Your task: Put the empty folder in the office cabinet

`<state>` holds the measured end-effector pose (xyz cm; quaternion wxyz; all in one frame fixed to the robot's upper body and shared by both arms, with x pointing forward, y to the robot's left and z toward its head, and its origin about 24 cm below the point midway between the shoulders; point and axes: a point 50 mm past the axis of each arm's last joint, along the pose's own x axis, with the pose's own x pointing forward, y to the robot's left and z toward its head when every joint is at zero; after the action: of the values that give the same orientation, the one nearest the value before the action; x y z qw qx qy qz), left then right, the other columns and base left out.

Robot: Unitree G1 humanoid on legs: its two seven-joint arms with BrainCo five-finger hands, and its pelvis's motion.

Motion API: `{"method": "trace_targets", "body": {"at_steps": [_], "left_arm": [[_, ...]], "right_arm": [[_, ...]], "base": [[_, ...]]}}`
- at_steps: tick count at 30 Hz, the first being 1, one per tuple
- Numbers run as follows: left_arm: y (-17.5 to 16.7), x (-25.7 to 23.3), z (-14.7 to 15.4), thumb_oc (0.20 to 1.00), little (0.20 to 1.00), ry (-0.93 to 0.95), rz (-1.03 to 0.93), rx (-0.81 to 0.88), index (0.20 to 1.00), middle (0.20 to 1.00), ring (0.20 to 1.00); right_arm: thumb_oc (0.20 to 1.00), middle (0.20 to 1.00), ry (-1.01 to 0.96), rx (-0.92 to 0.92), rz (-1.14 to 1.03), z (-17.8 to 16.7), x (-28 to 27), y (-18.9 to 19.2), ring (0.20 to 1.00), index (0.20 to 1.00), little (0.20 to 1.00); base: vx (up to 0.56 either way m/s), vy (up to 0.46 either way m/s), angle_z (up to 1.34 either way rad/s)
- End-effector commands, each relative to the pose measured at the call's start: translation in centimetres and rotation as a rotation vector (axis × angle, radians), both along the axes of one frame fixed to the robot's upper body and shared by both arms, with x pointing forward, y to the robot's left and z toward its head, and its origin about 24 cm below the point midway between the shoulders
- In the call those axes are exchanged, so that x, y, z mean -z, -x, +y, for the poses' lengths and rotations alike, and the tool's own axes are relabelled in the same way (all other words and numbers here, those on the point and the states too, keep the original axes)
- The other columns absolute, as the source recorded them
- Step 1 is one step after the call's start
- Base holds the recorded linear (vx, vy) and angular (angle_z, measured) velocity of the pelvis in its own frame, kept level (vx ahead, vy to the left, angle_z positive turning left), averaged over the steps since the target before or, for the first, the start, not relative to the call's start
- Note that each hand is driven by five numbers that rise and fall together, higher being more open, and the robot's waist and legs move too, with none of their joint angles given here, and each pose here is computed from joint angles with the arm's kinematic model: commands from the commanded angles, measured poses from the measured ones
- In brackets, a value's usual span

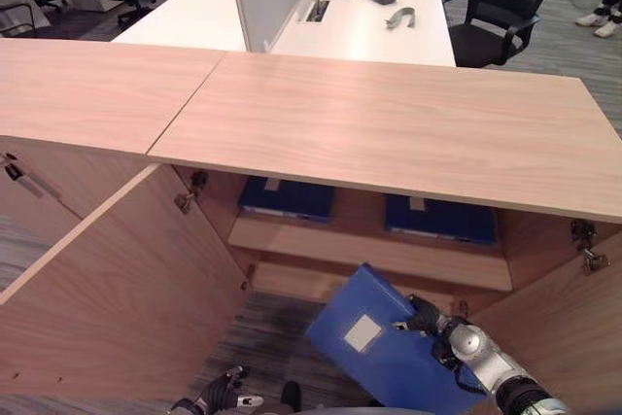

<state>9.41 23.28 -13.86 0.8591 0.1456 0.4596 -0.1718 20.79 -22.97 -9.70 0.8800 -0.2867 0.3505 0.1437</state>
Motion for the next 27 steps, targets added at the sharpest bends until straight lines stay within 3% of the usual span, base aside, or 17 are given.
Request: {"method": "trace_targets", "body": {"at_steps": [1,2,3,4,5,6,8,11,18,27], "left_arm": [[-1.9,-0.8,0.5,1.000,1.000,-0.002,-0.065,0.005,1.000,1.000,1.000],[-1.9,-0.8,0.5,1.000,1.000,-0.003,-0.066,0.006,1.000,1.000,1.000],[-1.9,-0.8,0.4,1.000,1.000,0.001,-0.067,0.011,1.000,1.000,1.000],[-2.0,-0.8,0.4,1.000,1.000,0.001,-0.068,0.011,1.000,1.000,1.000],[-2.0,-0.9,0.2,1.000,1.000,0.000,-0.074,0.038,1.000,1.000,1.000],[-2.0,-0.9,0.2,1.000,1.000,-0.001,-0.074,0.039,1.000,1.000,1.000],[-1.8,-1.3,0.1,1.000,1.000,0.002,-0.081,0.106,1.000,1.000,1.000],[-1.6,-1.2,-0.1,1.000,1.000,0.006,-0.071,0.128,1.000,1.000,1.000],[-1.3,-1.0,-0.8,1.000,1.000,0.013,-0.063,0.147,1.000,1.000,1.000],[-1.7,-0.6,-2.2,1.000,1.000,0.013,-0.075,0.153,1.000,1.000,1.000]], "right_arm": [[0.200,0.200,-0.247,0.221,-0.090,1.2,-0.8,-1.9,0.200,0.200,0.200],[0.200,0.200,-0.248,0.222,-0.091,1.2,-0.8,-1.9,0.200,0.200,0.200],[0.200,0.200,-0.335,0.394,-0.119,0.1,-0.9,-2.2,0.200,0.200,0.200],[0.200,0.200,-0.336,0.395,-0.120,0.1,-0.9,-2.2,0.200,0.200,0.200],[0.200,0.200,-0.416,0.559,-0.152,-1.1,-1.1,-2.5,0.200,0.200,0.200],[0.200,0.200,-0.417,0.560,-0.153,-1.1,-1.1,-2.5,0.200,0.200,0.200],[0.200,0.200,-0.565,0.805,-0.256,-2.9,-2.2,-3.6,0.200,0.200,0.200],[0.200,0.200,-0.692,0.984,-0.368,-4.4,-3.3,-4.3,0.200,0.200,0.200],[0.200,0.200,-0.955,1.316,-0.571,-6.3,-5.0,-5.2,0.200,0.200,0.200],[0.200,0.200,-1.091,1.508,-0.721,-7.2,-7.4,-7.3,0.200,0.200,0.200]], "base": [[0.01,-0.013,0.10],[0.01,-0.016,0.04],[0.00,0.000,0.00],[0.00,0.000,0.00],[0.00,0.000,0.00],[0.00,0.000,0.00],[0.00,0.000,0.00],[0.00,0.000,0.00],[0.00,0.000,0.00],[0.00,0.000,0.00]]}}
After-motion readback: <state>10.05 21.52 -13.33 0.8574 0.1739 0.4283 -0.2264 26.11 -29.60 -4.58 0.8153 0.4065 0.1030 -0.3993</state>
